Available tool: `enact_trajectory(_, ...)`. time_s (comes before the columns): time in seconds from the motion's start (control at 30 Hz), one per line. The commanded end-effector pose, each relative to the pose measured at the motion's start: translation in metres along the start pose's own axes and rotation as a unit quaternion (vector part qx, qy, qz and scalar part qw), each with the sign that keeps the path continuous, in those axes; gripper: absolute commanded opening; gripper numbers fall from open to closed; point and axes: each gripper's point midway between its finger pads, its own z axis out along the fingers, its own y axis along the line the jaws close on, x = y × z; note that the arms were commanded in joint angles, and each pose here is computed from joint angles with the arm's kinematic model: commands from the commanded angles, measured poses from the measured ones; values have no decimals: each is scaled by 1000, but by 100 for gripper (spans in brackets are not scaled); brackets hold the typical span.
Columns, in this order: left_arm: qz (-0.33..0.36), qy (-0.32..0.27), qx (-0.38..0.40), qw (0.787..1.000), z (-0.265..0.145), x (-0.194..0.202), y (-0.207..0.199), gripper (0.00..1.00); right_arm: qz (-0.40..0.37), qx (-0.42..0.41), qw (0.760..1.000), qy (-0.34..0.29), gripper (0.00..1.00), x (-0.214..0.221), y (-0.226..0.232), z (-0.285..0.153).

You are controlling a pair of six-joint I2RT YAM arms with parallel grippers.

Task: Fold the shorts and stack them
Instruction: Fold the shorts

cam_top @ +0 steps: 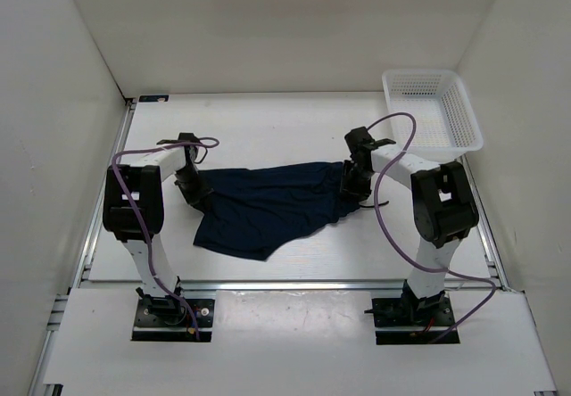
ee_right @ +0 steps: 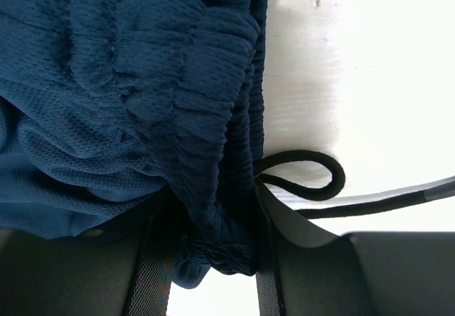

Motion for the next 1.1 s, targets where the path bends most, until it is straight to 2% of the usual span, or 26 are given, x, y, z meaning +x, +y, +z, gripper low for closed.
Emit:
enact_trajectory(0.0, 10, -30, 6, 999, -3, -16, -8, 10, 11, 79, 997, 25, 0, 24, -31, 26)
enact_trajectory(0.07, 14, -30, 6, 999, -3, -16, -8, 10, 14, 89, 996, 4, 0, 20, -32, 18)
enact_trajectory(0.13, 20, -28, 10, 999, -6, -16, -9, 10, 16, 126, 991, -30, 0, 11, -36, -3)
enact_trajectory(0.27, 20, -27, 10, 999, -4, -18, -10, 10, 10, 144, 986, -85, 0, -13, -35, -44)
enact_trajectory(0.33, 26, -19, 10, 999, 1, -15, -15, 10, 5, 166, 981, -96, 0, -19, -43, -55)
enact_trajectory(0.6, 69, -32, 56, 996, -19, -21, -74, 10, -14, 195, 968, -157, 0, -50, -47, -102)
enact_trajectory(0.63, 75, -31, 55, 995, -21, -19, -79, 13, -17, 196, 966, -167, 0, -55, -47, -109)
enact_trajectory(0.7, 96, -38, 62, 993, -27, -19, -100, 23, -18, 196, 964, -180, 0, -63, -44, -120)
enact_trajectory(0.77, 100, -37, 55, 993, -30, -20, -104, 34, -21, 200, 962, -184, 0, -66, -45, -128)
enact_trajectory(0.8, 106, -44, 61, 991, -38, -21, -111, 55, -29, 201, 961, -190, 0, -69, -41, -131)
enact_trajectory(0.93, 105, -70, 50, 991, -52, -34, -108, 95, -40, 204, 956, -206, 0, -75, -38, -146)
enact_trajectory(1.07, 97, -67, 52, 992, -56, -40, -100, 98, -50, 209, 955, -202, 0, -72, -38, -144)
